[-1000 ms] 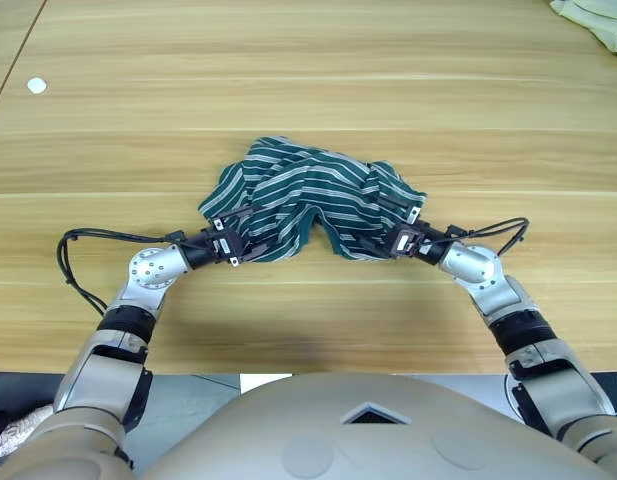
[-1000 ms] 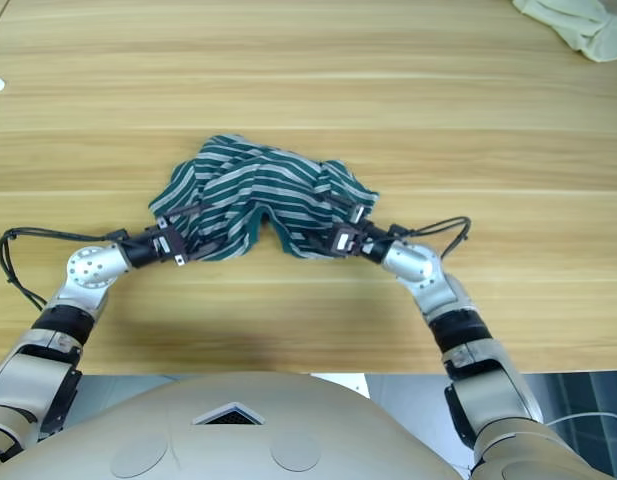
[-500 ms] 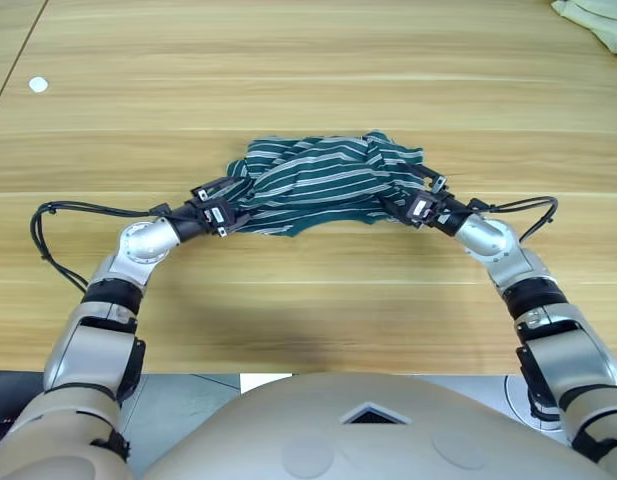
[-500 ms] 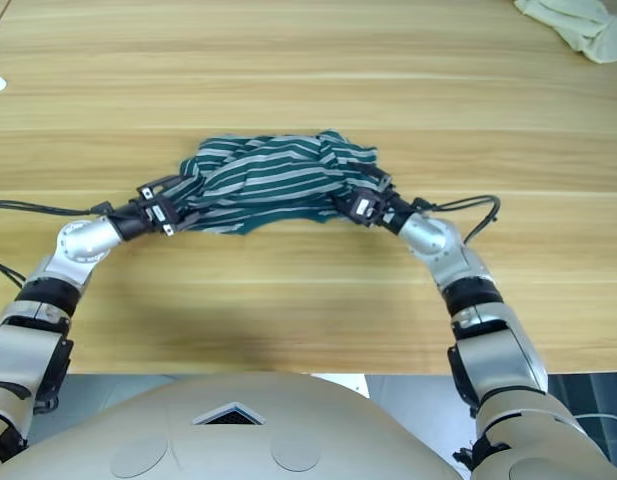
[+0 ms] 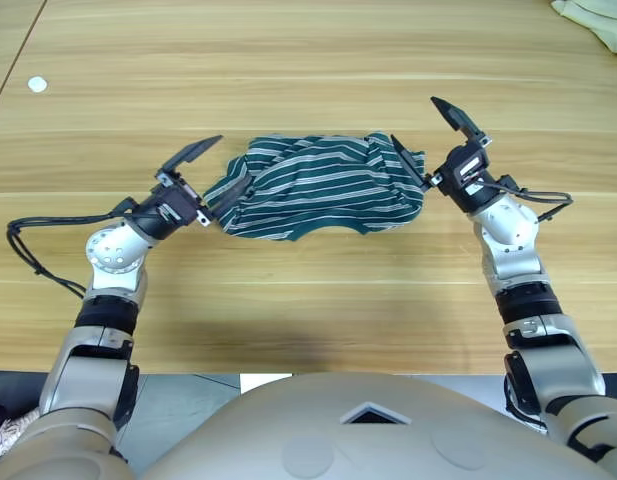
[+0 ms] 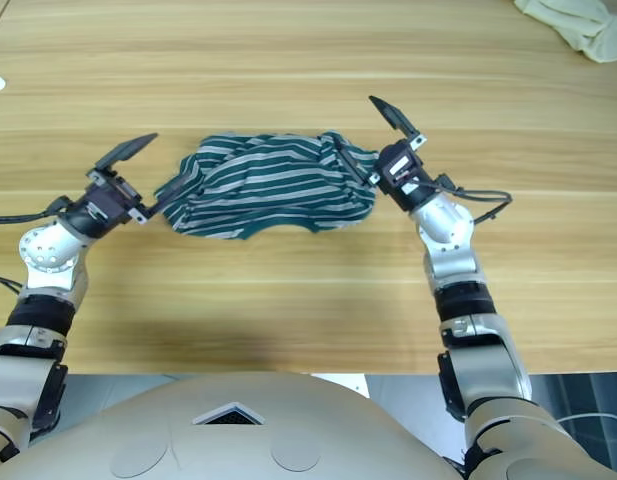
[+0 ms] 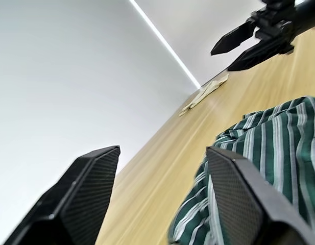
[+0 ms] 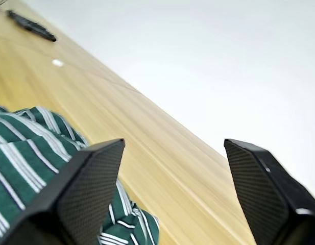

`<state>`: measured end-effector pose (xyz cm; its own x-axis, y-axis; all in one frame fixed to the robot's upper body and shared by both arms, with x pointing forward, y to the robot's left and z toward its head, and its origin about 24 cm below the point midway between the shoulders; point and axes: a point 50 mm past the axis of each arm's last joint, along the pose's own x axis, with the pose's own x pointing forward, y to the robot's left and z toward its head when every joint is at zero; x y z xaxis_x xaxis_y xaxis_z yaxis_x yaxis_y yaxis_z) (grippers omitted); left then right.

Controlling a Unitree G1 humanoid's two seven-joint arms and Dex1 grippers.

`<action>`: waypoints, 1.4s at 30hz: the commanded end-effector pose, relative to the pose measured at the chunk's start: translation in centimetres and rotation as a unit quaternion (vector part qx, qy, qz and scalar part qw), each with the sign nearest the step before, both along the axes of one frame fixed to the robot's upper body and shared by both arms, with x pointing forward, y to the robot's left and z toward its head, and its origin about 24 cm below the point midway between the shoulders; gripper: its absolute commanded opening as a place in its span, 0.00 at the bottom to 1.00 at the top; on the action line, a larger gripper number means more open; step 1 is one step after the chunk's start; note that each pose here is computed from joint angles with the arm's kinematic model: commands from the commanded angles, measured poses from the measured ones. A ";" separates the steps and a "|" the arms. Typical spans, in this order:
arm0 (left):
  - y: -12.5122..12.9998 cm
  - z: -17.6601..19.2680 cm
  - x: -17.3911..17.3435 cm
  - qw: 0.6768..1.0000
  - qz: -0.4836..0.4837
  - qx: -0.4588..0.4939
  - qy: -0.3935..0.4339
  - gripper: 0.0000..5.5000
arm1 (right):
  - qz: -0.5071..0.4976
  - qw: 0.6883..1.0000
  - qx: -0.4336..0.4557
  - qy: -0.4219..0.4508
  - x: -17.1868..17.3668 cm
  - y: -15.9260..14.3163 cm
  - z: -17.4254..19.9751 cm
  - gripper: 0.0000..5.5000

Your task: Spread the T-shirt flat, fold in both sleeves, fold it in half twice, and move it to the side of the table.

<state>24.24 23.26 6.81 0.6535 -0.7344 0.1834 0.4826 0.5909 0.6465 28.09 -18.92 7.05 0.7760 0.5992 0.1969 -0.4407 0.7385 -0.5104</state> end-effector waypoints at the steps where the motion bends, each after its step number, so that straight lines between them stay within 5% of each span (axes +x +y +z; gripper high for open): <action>1: 1.0 -2.6 -3.0 0.992 0.002 0.109 0.069 0.57 | -0.001 0.993 -0.122 0.000 -1.3 -1.9 -0.8 0.65; 5: 0.1 -5.0 -5.7 0.949 -0.048 0.284 0.127 0.57 | -0.002 0.970 -0.242 -0.023 -2.4 -4.1 0.1 0.65; 10: -0.8 -6.1 -4.7 0.927 -0.046 0.352 0.125 0.57 | -0.011 0.951 -0.306 -0.037 -2.3 -5.2 1.2 0.65; 19: 1.4 -7.9 -1.9 0.865 0.046 0.494 0.081 0.57 | 0.020 0.934 -0.357 0.023 -3.8 -5.5 -1.5 0.65; 29: -1.7 -6.2 -5.6 0.932 -0.046 0.345 0.102 0.57 | 0.023 0.933 -0.358 0.017 -2.9 -4.6 -2.2 0.65; 35: -3.7 -3.9 -5.6 0.974 -0.068 0.201 0.073 0.57 | 0.089 0.953 -0.283 -0.055 0.2 3.4 -1.6 0.65; 42: -4.0 -2.8 -3.6 0.994 -0.002 0.108 0.035 0.57 | 0.153 0.916 -0.367 -0.043 3.0 10.4 -4.4 0.65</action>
